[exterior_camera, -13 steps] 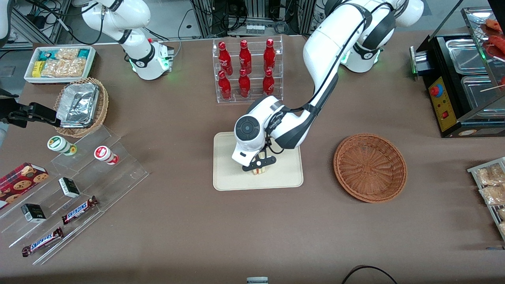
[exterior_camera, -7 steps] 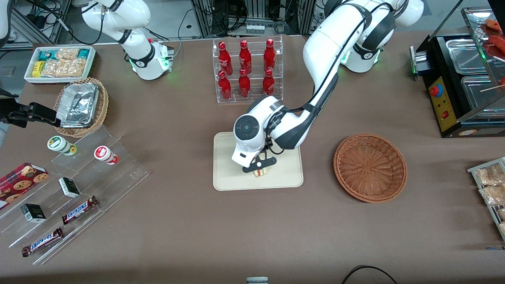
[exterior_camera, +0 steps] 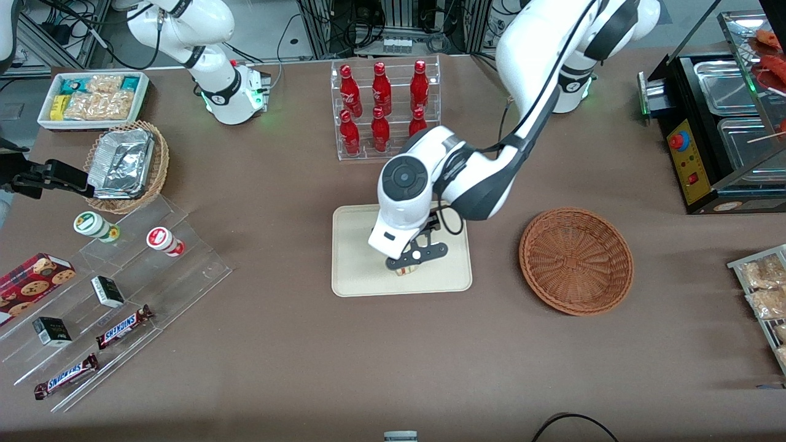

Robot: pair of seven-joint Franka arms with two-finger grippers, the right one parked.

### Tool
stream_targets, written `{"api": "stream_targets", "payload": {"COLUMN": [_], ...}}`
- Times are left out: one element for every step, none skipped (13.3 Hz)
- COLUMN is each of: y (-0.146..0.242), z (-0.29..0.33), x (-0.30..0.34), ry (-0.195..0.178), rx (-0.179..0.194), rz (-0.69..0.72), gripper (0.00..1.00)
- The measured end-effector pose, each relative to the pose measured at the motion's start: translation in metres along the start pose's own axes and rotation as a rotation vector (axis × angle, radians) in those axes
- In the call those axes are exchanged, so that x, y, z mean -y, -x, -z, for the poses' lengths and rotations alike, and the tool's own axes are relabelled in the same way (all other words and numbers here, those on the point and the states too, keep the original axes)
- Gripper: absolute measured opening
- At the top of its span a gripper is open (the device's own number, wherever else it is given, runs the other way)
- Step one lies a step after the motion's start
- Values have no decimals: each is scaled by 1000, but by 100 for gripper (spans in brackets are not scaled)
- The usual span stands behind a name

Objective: Place sandwich from basket to tray

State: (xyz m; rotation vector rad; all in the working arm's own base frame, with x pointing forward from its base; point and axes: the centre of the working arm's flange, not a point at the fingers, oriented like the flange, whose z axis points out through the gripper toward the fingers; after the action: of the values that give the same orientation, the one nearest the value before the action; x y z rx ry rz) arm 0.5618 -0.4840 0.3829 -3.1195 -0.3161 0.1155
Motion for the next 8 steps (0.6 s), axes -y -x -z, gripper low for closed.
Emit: {"api": "stream_targets", "payload": {"y": [-7,-18,-30,-43,-59,-75,-90,-103], "z": [16,32,45,53,57,59,62,65], "x": [14,32,53,78,104,134,164,192], "ry": [-11,-24,-39,-60,-72,-78,-76,-71], "rx": [3,10,22,40,52,66,78,88], "rz": [-50,-74,-68,-47,-26,-35,-67,-88], "gripper": [100,100,100,100,100,100,100,100]}}
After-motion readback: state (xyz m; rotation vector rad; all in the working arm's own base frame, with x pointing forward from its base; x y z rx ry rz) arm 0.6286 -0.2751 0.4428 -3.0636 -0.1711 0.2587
